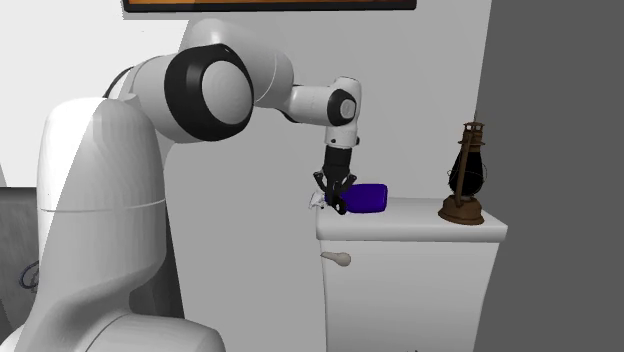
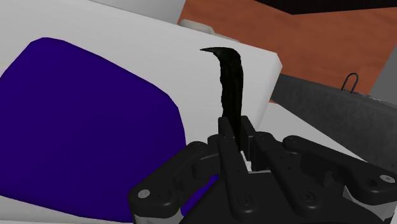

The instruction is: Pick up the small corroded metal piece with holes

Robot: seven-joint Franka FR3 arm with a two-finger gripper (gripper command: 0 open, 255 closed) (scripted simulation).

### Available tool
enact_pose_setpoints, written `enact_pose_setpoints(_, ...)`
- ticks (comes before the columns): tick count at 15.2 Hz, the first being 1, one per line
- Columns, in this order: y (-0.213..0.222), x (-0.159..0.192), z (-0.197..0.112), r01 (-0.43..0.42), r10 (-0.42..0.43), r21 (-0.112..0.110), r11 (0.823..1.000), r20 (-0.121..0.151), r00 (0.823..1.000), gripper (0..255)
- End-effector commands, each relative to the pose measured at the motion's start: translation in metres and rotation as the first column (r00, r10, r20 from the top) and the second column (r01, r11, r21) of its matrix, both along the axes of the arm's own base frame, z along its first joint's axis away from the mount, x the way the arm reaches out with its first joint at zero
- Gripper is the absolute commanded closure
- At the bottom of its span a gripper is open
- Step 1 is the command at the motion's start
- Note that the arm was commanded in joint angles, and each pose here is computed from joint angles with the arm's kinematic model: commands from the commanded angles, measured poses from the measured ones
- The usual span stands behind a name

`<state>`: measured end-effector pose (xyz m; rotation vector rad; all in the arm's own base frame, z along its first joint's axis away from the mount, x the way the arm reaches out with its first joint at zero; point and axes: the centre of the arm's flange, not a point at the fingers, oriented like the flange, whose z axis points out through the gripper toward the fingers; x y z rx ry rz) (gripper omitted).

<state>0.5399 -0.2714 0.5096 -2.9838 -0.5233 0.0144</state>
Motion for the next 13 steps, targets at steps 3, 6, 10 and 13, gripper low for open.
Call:
enact_pose_setpoints(3, -0.001, 0.0, 0.022, 0.0, 0.0, 0.0, 1.0, 0.0, 1.0, 255)
enact_pose_setpoints(6, -0.001, 0.0, 0.038, 0.0, 0.0, 0.0, 1.0, 0.0, 1.0, 255)
enact_pose_setpoints(10, -0.001, 0.0, 0.059, 0.0, 0.0, 0.0, 1.0, 0.0, 1.0, 255)
enact_pose_setpoints(13, -0.001, 0.0, 0.065, 0.0, 0.0, 0.0, 1.0, 0.0, 1.0, 255)
